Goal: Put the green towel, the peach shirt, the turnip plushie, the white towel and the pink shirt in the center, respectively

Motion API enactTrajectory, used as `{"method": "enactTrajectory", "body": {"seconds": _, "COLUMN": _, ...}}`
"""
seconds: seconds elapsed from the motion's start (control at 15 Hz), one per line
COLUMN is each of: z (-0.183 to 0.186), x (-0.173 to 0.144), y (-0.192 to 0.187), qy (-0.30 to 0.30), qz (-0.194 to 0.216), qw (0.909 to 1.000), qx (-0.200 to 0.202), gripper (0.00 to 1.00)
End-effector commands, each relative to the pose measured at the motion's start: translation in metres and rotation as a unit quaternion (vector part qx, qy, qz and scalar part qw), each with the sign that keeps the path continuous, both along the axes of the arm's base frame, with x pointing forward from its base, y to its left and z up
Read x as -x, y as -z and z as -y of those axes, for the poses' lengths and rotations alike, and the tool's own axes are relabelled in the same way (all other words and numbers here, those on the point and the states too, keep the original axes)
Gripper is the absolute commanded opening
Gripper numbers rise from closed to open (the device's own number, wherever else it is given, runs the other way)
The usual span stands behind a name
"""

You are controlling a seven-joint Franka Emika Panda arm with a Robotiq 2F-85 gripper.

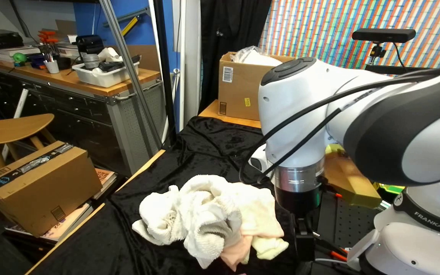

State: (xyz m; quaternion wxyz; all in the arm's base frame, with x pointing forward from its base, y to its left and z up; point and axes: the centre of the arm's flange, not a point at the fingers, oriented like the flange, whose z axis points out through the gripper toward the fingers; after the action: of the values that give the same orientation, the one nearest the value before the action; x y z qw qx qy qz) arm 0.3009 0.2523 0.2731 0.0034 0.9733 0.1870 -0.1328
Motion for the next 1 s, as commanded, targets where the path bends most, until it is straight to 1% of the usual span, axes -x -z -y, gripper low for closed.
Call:
{"method": "enactTrajectory", "body": {"seconds": 0.0, "z": -0.028, "x": 0.008, "y": -0.004, "qy": 0.003, "qz": 0.028, "qw": 0.9985, "qx": -0.047, "gripper": 1.00}}
{"method": "enactTrajectory", "body": {"seconds": 0.27, "z": -0.070, "x": 0.004, "y": -0.010, "qy": 0.028, "qz": 0.051, "qw": 0.9929, "qx": -0.104, "gripper": 1.00}}
{"method": "enactTrajectory", "body": {"seconds": 0.4, "z": -0.093, "x": 0.001, "y": -0.004, "qy": 0.028, "qz": 0.061, "qw": 0.9906, "qx": -0.119, "gripper": 1.00}}
{"method": "enactTrajectory", "body": {"seconds": 0.67, "z": -0.135, "x": -0.004, "y": 0.009, "qy": 0.020, "qz": 0.079, "qw": 0.9887, "qx": -0.126, "gripper": 1.00}}
{"method": "enactTrajectory", "body": {"seconds": 0.93, "z": -0.171, "x": -0.013, "y": 0.035, "qy": 0.017, "qz": 0.077, "qw": 0.9889, "qx": -0.126, "gripper": 1.00}}
